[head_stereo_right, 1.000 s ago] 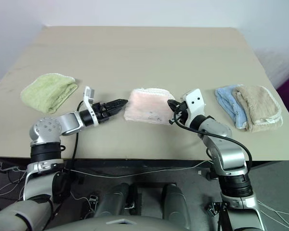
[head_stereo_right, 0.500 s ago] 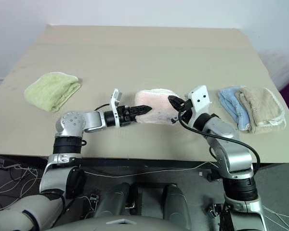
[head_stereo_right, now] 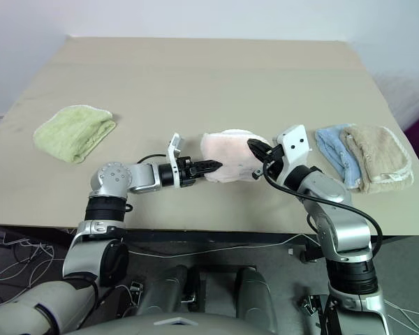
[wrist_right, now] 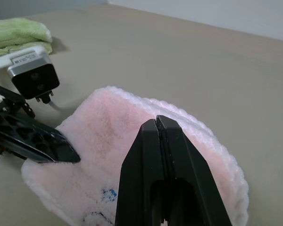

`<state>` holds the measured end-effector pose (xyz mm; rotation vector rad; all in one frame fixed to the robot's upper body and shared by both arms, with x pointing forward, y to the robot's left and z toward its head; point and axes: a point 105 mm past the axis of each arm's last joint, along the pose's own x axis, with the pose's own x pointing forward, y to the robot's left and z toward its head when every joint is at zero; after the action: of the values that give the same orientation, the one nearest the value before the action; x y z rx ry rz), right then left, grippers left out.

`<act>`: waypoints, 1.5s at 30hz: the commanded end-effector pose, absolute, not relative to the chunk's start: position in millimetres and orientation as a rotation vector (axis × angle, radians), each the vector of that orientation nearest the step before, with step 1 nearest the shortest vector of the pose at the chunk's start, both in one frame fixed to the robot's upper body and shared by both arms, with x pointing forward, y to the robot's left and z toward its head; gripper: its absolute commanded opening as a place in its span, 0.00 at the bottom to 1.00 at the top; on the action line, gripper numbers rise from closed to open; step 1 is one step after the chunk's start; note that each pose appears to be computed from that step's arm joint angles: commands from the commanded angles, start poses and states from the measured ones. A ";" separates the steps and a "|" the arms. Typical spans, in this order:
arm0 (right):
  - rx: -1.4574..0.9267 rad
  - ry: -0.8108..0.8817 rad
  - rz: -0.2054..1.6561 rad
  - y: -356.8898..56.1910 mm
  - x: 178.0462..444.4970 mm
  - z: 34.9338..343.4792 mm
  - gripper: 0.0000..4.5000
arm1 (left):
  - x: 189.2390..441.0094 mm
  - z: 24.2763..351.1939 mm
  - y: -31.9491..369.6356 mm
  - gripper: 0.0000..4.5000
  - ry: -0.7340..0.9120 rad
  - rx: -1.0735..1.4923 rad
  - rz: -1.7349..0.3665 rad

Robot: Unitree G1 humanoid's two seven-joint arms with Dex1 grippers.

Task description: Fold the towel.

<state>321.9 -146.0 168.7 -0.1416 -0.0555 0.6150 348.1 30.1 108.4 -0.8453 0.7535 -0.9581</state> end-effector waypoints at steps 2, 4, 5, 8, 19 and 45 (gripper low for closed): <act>-0.166 -0.126 0.617 -146.3 317.3 186.9 0.00 | 352.1 111.5 32.4 0.00 0.730 -0.866 -0.943; -0.167 -0.126 0.617 -146.2 317.8 187.2 0.00 | 352.9 110.5 33.5 0.00 0.727 -0.878 -0.932; -0.168 -0.127 0.615 -146.6 318.1 187.5 0.00 | 353.7 110.3 34.2 0.00 0.721 -0.888 -0.924; -0.169 -0.131 0.610 -148.1 318.4 188.8 0.00 | 356.4 112.5 37.0 0.00 0.697 -0.913 -0.905; -0.162 -0.196 0.516 -165.7 326.9 206.4 0.00 | 416.9 253.1 142.1 0.00 0.013 -1.083 -0.702; -0.164 -0.180 0.591 -151.9 333.6 200.2 0.00 | 364.0 152.4 341.5 0.34 -0.059 -1.024 -0.081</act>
<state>334.8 -154.6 187.7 -0.1438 -0.1253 0.5793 368.3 338.1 140.9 -1.0215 -0.0154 -0.0680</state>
